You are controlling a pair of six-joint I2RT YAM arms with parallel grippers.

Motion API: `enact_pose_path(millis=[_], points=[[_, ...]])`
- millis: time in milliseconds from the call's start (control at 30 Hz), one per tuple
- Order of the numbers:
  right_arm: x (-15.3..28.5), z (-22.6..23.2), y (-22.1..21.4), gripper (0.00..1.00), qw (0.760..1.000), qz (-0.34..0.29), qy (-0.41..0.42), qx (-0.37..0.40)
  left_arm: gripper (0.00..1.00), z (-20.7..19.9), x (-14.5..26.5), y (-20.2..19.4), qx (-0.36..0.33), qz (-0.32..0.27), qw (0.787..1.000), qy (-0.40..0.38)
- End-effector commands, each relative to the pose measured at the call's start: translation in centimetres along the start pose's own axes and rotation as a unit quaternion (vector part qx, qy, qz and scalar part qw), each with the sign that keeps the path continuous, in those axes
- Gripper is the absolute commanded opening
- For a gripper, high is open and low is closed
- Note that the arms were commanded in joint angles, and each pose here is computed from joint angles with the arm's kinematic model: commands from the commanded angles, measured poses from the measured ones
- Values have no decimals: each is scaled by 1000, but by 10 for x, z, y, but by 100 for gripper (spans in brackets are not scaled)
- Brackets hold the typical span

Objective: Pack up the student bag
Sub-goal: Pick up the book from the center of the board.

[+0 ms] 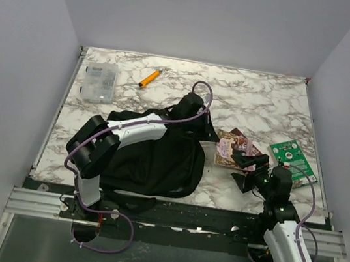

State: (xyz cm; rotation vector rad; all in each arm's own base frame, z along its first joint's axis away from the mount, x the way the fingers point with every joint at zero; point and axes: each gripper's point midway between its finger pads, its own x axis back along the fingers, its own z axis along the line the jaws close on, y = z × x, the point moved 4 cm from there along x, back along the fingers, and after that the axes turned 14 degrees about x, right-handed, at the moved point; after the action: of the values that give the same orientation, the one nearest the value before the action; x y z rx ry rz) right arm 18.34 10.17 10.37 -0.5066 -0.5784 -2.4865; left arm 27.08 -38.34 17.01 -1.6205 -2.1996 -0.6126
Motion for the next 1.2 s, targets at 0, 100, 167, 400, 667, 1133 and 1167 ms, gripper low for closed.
enact_pose_path(millis=[0,100,167,400,667,1133,1167], points=[[-1,23,10,100,994,-26,74,-74,0,-38,20,-6,23,20,997,-74],[-5,28,12,99,991,-21,92,-98,0,-40,24,-13,37,30,995,-88],[-7,34,16,94,988,-23,98,-113,0,-39,26,-17,40,33,995,-91],[-4,57,31,46,980,-43,144,-131,0,-27,37,-34,53,36,994,-90],[10,75,35,0,986,-57,154,-41,11,-18,64,-55,10,53,993,-108],[21,133,38,0,947,59,167,267,80,16,176,-95,-151,7,980,-126],[22,137,37,0,943,74,172,275,81,16,186,-95,-166,-4,978,-124]])
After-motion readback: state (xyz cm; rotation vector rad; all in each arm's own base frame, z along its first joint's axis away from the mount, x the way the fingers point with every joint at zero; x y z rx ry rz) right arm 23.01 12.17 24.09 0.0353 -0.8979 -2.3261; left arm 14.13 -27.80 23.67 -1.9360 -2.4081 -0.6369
